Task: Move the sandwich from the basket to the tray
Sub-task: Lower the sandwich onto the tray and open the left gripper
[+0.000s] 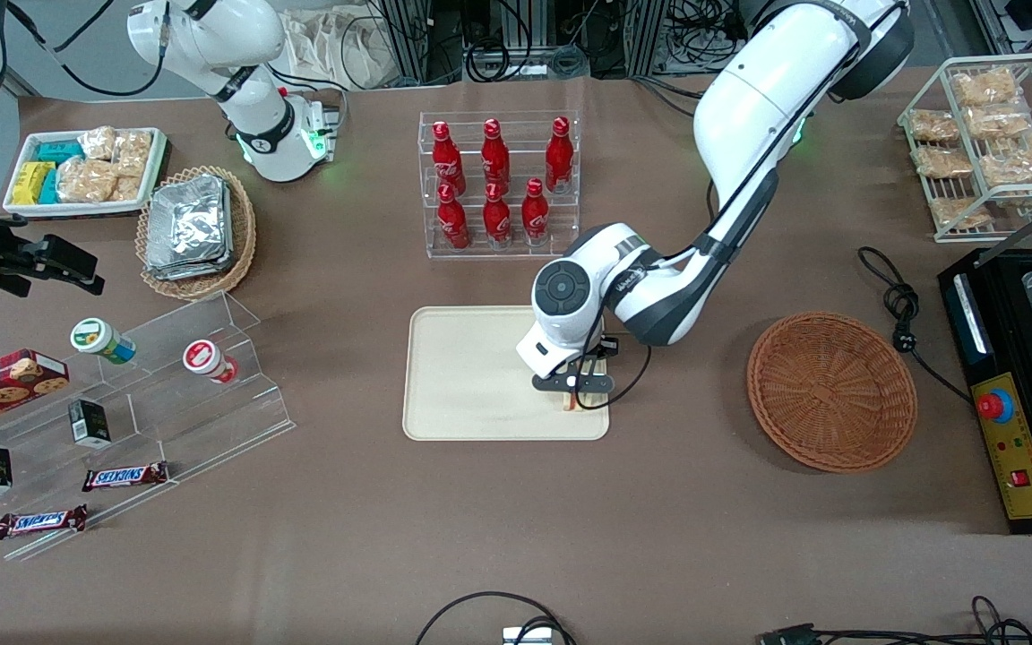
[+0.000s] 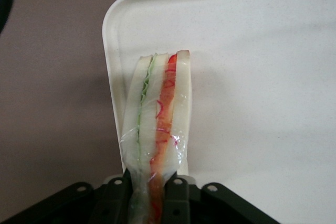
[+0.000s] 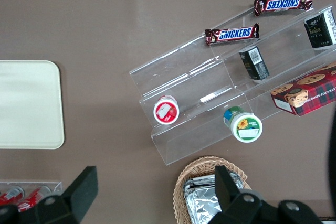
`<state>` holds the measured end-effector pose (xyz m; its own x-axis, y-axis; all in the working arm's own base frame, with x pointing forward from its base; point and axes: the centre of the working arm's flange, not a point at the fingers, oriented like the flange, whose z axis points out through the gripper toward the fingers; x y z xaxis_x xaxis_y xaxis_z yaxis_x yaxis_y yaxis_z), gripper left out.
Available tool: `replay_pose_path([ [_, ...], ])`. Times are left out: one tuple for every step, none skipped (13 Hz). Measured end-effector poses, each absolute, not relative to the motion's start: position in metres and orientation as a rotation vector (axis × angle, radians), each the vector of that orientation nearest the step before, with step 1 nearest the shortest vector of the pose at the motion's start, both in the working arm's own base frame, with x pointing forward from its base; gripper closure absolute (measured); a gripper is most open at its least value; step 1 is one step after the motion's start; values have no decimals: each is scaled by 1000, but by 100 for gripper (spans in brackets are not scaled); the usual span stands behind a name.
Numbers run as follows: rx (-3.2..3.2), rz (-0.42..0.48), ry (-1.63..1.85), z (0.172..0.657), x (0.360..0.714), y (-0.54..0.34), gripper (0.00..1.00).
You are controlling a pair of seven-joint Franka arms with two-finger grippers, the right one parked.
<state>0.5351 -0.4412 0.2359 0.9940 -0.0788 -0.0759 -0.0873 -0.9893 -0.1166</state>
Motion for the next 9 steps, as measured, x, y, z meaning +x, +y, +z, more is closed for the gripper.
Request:
replay_pose_path([
  [-3030, 85, 128, 236, 537, -443, 63],
  [-3038, 72, 126, 237, 538, -444, 52],
  [-3042, 66, 123, 237, 538, -444, 40],
  [-3046, 60, 120, 238, 539, -445, 29],
  [-3051, 51, 117, 241, 540, -445, 18],
  [-3058, 37, 114, 247, 542, -447, 7],
  [-3065, 16, 111, 256, 544, -447, 0],
  [-3074, -14, 106, 269, 547, -447, 0],
  [-3081, -53, 96, 288, 551, -444, 0],
])
